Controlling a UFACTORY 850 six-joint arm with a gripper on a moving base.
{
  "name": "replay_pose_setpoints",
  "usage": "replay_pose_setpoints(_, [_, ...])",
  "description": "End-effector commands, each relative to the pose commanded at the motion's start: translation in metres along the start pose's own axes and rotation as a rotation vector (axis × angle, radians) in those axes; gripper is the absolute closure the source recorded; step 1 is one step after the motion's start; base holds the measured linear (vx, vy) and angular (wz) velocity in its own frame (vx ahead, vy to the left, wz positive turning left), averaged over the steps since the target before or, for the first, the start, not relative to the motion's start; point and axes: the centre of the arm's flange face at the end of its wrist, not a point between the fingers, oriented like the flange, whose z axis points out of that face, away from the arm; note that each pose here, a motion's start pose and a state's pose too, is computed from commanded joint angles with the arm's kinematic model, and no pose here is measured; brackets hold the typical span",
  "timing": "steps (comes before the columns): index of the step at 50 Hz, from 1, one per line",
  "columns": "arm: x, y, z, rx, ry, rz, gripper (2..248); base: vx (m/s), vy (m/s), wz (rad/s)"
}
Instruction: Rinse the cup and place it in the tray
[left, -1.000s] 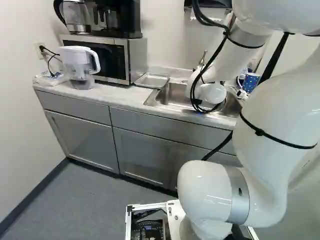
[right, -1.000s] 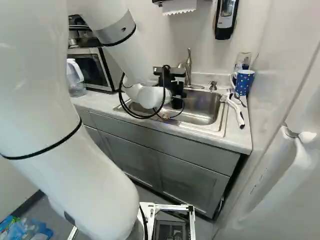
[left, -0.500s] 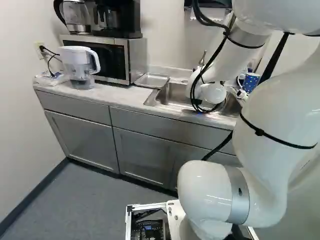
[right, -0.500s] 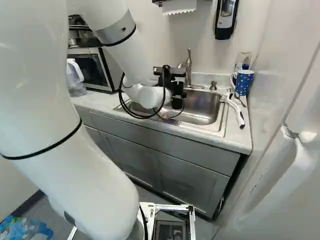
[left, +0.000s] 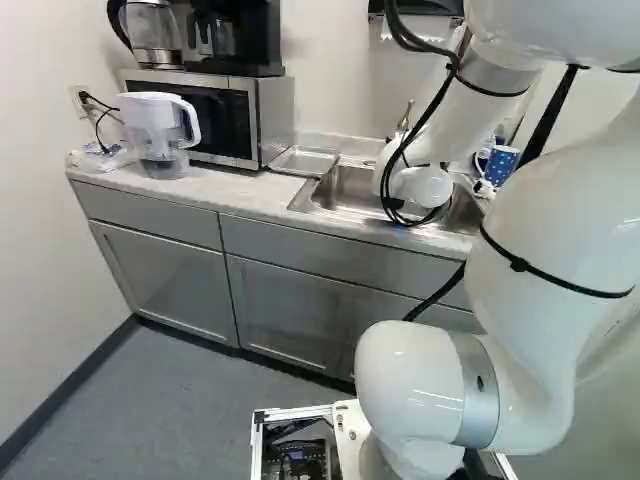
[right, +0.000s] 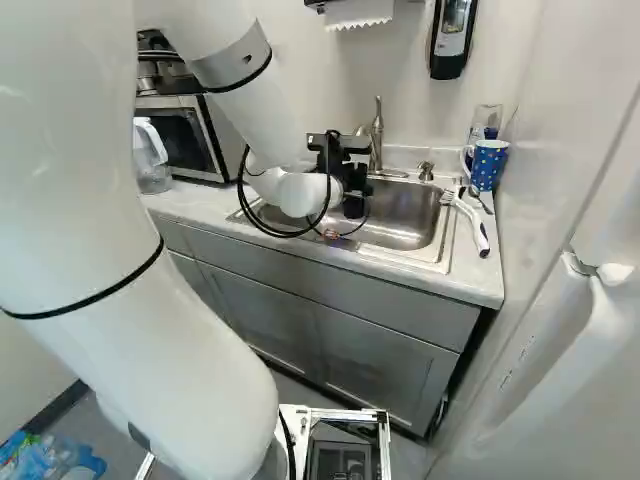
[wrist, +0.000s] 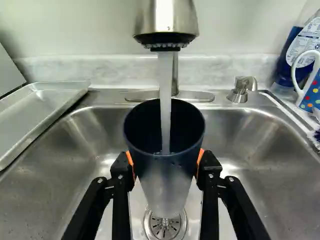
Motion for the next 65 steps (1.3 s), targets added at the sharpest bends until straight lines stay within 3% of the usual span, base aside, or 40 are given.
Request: replay_pose_setpoints(65, [0.0000,0.0000,0.0000,0.000,0.000,0.000,125,0.000,0.000,0.000])
